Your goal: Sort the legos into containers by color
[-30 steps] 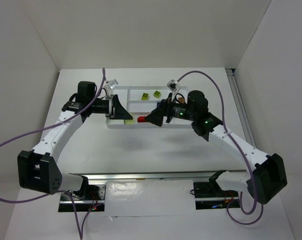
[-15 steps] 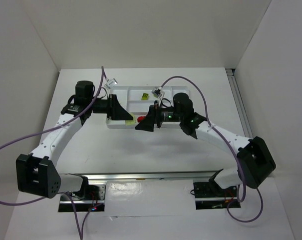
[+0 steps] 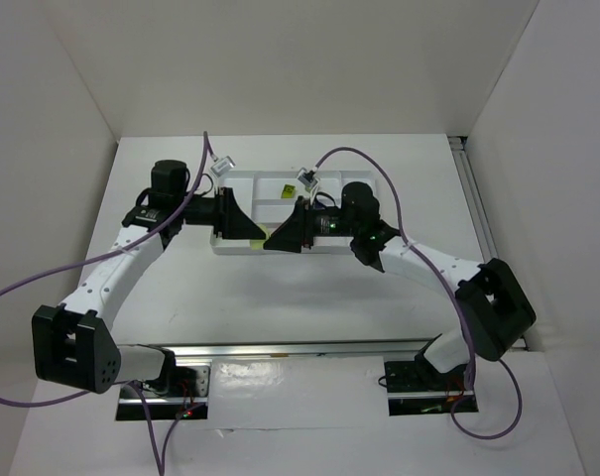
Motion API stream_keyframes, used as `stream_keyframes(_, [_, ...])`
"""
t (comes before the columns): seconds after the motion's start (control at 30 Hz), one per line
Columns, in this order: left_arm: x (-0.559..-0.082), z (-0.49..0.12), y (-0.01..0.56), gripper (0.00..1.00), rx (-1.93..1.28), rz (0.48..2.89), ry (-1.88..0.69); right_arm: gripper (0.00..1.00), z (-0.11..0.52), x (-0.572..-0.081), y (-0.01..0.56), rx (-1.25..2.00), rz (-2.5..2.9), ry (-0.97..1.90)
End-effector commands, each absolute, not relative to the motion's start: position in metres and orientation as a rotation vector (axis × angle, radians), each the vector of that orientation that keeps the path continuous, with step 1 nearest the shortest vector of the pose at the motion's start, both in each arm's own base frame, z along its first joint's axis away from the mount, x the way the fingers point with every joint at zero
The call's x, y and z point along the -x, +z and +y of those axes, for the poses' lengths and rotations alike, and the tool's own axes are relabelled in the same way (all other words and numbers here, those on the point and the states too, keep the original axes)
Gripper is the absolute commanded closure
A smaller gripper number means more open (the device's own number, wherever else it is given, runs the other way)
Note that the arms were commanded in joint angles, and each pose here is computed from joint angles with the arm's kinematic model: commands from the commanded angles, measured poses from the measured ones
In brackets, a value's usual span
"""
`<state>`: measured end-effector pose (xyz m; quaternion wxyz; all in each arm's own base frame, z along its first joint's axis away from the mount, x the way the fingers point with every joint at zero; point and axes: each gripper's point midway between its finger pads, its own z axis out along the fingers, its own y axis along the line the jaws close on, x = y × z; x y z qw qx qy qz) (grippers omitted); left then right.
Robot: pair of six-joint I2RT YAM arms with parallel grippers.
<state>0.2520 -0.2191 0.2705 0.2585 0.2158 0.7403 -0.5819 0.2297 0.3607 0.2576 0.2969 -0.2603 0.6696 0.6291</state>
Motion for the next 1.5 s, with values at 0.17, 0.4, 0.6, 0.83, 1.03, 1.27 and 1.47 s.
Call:
stream_keyframes(0.17, [-0.245,-0.221,0.282,1.0,-0.653,1.939,-1.602,0.5,0.371,-0.223,0.292,0.774,1.622,1.757])
stream_keyframes(0.4, [-0.245,-0.221,0.282,1.0,-0.653,1.939,-1.602,0.81,0.371,-0.219,0.292,0.781,1.61,1.788])
stream_keyframes(0.6, [-0.25,-0.22,0.278,0.61,-0.611,1.993,-1.536,0.96,0.364,-0.225,0.291,0.695,1.651,1.7])
stream_keyframes(0.83, [-0.244,-0.22,0.284,0.4,-0.647,1.955,-1.531,1.0,0.345,-0.234,0.297,0.629,1.645,1.639])
stream_keyframes(1.03, [-0.235,-0.219,0.289,0.31,-0.68,1.89,-1.581,1.0,0.34,-0.234,0.297,0.623,1.645,1.652])
stream_keyframes(1.27, [-0.236,-0.221,0.29,0.28,-0.687,1.877,-1.625,1.0,0.34,-0.231,0.302,0.645,1.621,1.67])
stream_keyframes(1.47, [-0.24,-0.223,0.295,0.3,-0.692,1.852,-1.637,1.0,0.341,-0.228,0.302,0.661,1.615,1.688])
